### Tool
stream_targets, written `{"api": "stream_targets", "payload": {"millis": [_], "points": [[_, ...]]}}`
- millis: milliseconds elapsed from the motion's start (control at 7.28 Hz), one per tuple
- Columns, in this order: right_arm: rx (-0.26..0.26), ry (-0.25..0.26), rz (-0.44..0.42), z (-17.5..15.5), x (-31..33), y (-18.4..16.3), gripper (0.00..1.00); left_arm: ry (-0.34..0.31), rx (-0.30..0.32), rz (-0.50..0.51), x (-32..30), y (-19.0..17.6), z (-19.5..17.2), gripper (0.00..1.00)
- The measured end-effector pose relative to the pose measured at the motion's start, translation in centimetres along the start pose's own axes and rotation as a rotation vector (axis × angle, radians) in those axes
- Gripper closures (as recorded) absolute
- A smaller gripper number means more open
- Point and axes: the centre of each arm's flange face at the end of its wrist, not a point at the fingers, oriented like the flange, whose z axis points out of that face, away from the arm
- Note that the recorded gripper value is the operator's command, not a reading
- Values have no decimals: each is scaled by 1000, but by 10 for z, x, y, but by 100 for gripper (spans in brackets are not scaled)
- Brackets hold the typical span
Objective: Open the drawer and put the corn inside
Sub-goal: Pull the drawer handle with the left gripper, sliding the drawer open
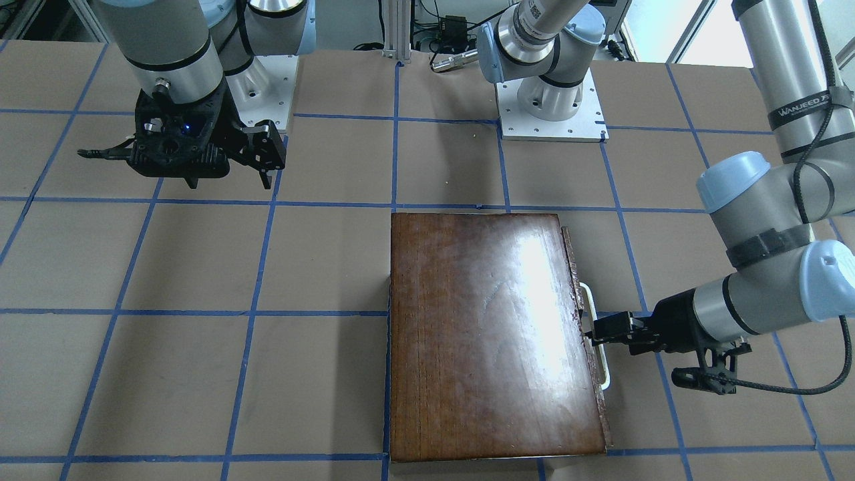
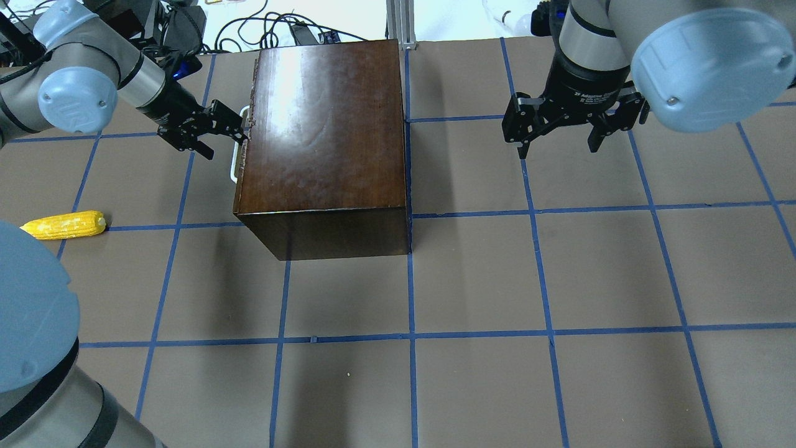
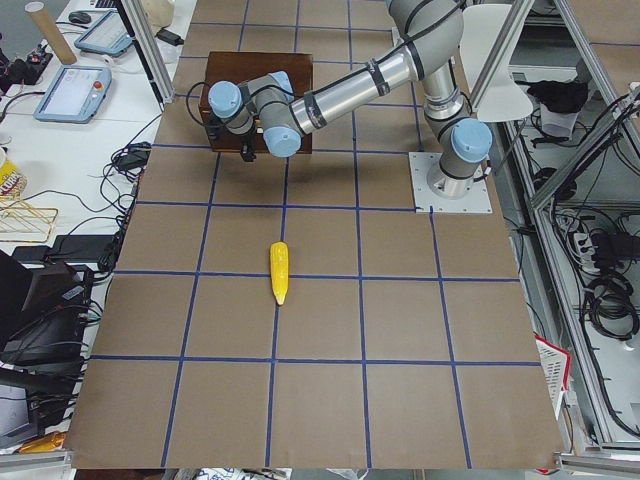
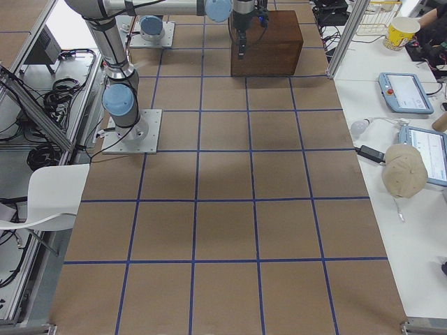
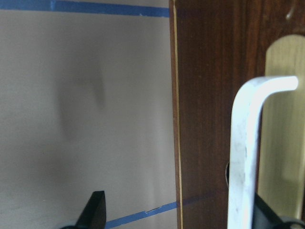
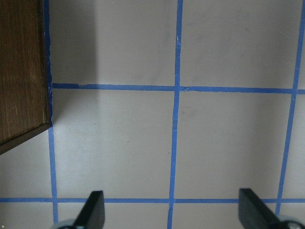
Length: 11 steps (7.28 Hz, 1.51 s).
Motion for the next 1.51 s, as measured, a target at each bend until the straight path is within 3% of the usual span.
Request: {"api": "stream_targets", "payload": {"millis": [550,1511], "points": [[0,0,0,0,0,0,0,-1,39,-63,-51,8,-26,0],[0,0,0,0,0,0,0,-9,67,-100,-75,16,-46,0]]}}
